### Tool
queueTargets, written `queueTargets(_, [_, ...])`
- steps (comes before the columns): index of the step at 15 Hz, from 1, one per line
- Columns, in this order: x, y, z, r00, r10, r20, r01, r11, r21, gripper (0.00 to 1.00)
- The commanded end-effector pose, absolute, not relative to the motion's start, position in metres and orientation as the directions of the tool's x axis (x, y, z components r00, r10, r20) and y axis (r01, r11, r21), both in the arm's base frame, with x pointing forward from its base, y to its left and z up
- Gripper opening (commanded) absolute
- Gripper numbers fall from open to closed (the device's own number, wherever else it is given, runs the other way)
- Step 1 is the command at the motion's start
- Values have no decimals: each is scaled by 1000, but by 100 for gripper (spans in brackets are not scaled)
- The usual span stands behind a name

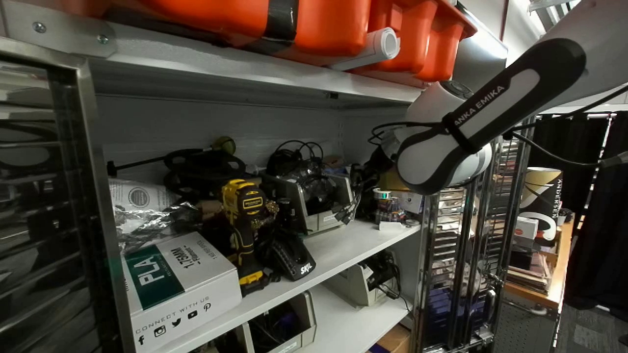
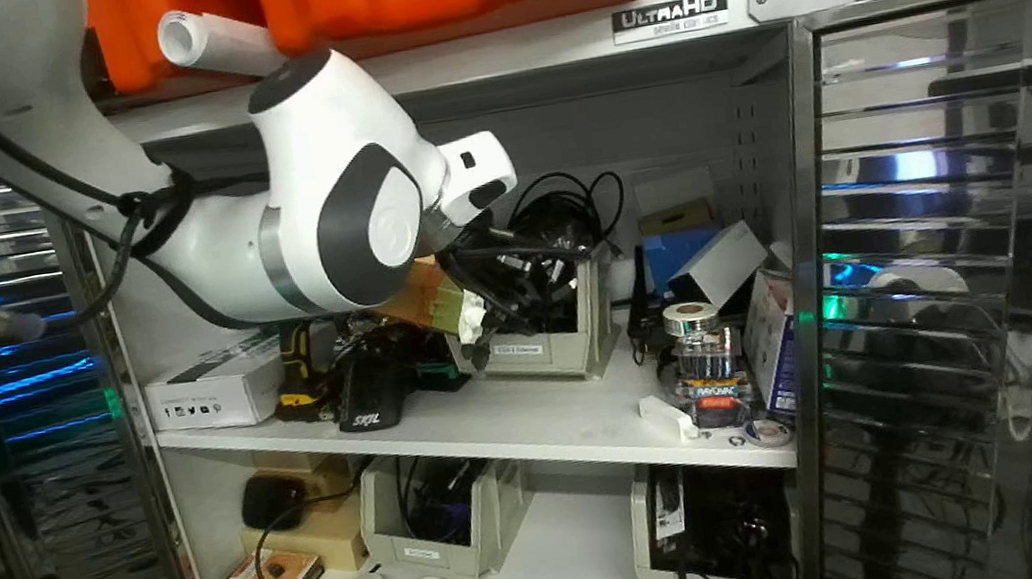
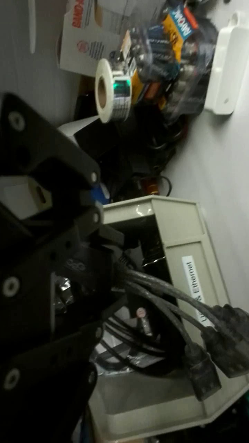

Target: Put the multi USB charging cable in the gray box

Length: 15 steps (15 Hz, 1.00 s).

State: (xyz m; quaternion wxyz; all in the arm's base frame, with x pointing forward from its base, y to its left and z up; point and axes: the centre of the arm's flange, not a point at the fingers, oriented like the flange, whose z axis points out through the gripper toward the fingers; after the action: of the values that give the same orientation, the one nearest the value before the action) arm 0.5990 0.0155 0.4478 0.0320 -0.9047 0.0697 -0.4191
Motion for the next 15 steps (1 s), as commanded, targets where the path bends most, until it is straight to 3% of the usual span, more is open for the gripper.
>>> queueTargets(1, [603, 15, 474, 531, -172, 830, -61, -984, -165, 14])
queueTargets(6, [632, 3, 479, 449, -211, 868, -79, -977, -196, 14])
queueTargets(15, [697, 11, 456, 456, -188, 870, -94, -982, -162, 14])
